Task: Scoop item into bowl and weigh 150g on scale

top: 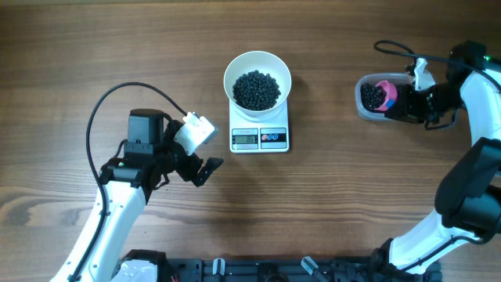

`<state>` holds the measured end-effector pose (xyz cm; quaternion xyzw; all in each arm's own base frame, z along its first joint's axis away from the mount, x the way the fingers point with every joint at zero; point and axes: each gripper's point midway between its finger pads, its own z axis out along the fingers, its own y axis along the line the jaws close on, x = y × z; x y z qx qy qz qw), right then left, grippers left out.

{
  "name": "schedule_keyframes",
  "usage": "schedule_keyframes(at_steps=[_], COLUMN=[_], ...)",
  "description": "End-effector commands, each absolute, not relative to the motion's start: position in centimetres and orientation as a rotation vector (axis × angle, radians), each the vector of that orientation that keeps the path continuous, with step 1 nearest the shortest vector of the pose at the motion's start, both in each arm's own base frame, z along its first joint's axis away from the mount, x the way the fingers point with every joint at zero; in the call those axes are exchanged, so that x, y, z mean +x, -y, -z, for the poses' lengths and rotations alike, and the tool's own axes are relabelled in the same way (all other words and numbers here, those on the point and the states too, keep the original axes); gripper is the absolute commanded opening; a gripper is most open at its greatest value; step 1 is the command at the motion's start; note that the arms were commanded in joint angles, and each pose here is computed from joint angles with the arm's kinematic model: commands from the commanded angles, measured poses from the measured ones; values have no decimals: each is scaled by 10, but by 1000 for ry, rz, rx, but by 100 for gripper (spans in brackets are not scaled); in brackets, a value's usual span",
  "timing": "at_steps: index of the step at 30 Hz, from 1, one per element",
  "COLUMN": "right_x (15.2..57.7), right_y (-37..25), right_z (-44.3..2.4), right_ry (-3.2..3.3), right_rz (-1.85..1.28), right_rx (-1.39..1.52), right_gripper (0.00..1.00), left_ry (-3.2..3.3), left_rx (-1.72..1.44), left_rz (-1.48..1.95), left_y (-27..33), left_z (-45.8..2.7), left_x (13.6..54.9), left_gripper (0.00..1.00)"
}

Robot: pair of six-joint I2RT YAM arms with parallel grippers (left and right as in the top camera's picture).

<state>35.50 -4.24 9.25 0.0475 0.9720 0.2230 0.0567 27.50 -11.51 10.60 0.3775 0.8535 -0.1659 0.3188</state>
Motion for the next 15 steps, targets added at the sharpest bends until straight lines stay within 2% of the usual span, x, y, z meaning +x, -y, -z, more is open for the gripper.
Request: schedule_keyframes(at_steps=[1,15], right_x=[360,360], right_y=[30,18], right_z=[-97,-80], right_ry=[-2905,-2951], right_rz=[-753,-766], right_rx=[71,61], right_gripper=[4,4], left_ry=[-2221,-2221], left_rx=[1024,1024], left_rz=[453,453], left_y=[119,119], left_z=[-106,-106], left_x=[271,271], left_gripper=[100,100])
